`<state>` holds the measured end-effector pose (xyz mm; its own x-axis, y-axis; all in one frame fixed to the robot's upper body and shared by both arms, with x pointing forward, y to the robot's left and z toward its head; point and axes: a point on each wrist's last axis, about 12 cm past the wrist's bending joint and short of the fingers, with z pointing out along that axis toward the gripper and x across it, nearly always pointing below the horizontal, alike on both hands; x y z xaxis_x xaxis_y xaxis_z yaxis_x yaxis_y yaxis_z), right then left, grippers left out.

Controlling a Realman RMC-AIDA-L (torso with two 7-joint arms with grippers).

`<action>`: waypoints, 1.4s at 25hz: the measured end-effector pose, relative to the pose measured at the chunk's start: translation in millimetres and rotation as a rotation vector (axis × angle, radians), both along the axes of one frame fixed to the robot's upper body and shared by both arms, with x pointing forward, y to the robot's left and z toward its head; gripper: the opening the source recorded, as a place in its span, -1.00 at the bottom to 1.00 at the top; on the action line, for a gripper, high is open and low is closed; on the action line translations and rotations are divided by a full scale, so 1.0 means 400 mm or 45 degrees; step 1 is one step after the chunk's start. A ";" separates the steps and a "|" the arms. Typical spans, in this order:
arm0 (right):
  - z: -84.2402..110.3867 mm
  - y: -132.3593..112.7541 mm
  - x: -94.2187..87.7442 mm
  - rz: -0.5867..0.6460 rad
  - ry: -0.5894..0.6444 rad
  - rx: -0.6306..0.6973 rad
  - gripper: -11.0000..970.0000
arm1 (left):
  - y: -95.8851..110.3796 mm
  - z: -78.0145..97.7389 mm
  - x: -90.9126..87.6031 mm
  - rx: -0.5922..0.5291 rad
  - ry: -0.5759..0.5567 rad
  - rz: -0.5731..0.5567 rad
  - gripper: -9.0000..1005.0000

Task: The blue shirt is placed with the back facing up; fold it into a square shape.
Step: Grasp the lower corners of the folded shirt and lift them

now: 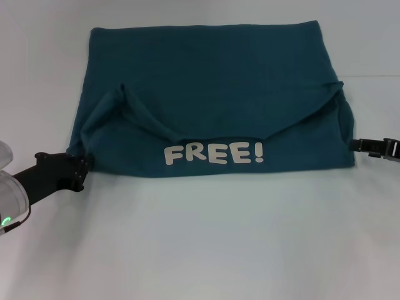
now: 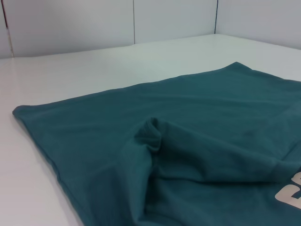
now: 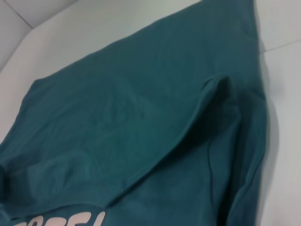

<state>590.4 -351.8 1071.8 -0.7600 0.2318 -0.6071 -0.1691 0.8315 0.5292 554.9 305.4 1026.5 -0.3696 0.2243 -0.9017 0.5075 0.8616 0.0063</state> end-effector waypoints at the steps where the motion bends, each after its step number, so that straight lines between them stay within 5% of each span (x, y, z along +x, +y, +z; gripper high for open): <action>1: -0.002 0.005 0.001 0.004 0.001 -0.005 0.39 | 0.000 0.000 0.000 0.000 0.000 -0.001 -0.89; 12: -0.015 0.060 0.023 0.027 -0.004 -0.045 0.38 | -0.001 0.001 0.001 -0.011 0.006 0.003 -0.88; 18: -0.025 0.078 0.028 0.033 -0.006 -0.080 0.16 | -0.003 0.001 0.002 -0.010 0.007 -0.002 -0.88; 23: -0.029 0.090 0.030 0.043 -0.007 -0.085 -0.27 | -0.005 0.001 0.003 -0.008 0.008 -0.007 -0.87; 35: -0.031 0.073 0.020 0.028 -0.029 -0.086 -0.89 | -0.005 0.000 0.000 -0.020 0.015 -0.001 -0.87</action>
